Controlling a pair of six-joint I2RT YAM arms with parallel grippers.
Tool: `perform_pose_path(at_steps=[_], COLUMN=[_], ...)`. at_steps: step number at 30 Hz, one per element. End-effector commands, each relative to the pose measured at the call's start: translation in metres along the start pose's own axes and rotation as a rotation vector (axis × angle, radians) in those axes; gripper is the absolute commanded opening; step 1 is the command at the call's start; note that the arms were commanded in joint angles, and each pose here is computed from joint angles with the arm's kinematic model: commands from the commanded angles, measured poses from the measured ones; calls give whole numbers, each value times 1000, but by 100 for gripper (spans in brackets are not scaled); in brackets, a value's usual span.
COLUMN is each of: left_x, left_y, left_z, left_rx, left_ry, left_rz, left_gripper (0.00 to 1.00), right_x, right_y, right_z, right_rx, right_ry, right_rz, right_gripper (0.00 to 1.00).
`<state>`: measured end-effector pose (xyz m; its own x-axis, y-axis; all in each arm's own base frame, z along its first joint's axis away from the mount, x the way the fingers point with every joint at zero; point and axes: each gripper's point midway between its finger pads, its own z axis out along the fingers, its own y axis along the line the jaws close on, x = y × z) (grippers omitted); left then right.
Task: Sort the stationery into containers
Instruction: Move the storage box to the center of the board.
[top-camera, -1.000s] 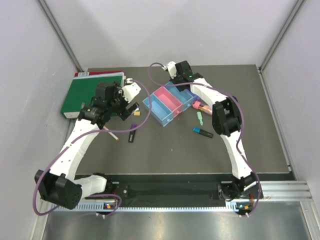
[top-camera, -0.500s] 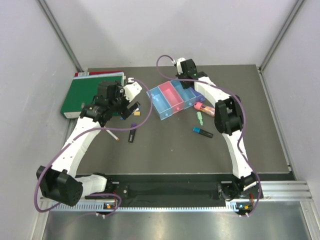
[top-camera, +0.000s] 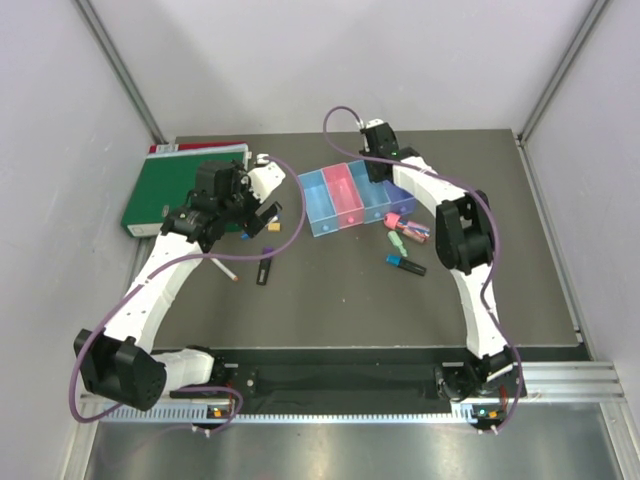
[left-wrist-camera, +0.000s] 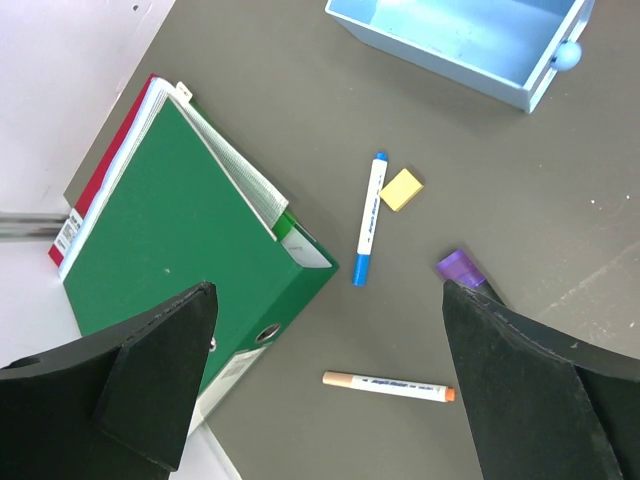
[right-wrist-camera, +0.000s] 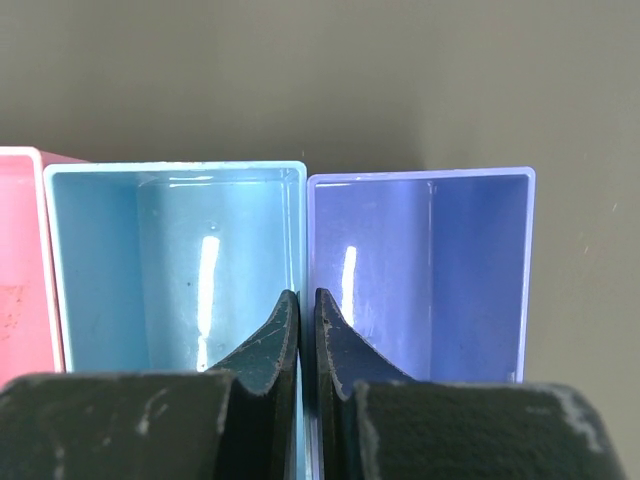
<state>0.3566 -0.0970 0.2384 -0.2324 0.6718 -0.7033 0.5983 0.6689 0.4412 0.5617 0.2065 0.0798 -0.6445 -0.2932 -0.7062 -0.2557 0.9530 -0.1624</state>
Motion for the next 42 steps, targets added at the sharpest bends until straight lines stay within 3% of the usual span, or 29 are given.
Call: perform_pose_path(at_steps=[1,26,42], left_x=[-21,-25,-29], left_y=[8,6,10], left_z=[-6,-7,-1], left_rx=[-19,-7,-7], left_ry=[-76,-101,-98], left_rz=[-14,-20,-19], left_gripper=[99,99,99], right_x=[18,96,114], right_y=[0,65,31], right_z=[-21,-58,-53], right_rx=[27,-148,85], right_ry=[58,267,282], right_rz=[68,255,317], right_gripper=[0,0,0])
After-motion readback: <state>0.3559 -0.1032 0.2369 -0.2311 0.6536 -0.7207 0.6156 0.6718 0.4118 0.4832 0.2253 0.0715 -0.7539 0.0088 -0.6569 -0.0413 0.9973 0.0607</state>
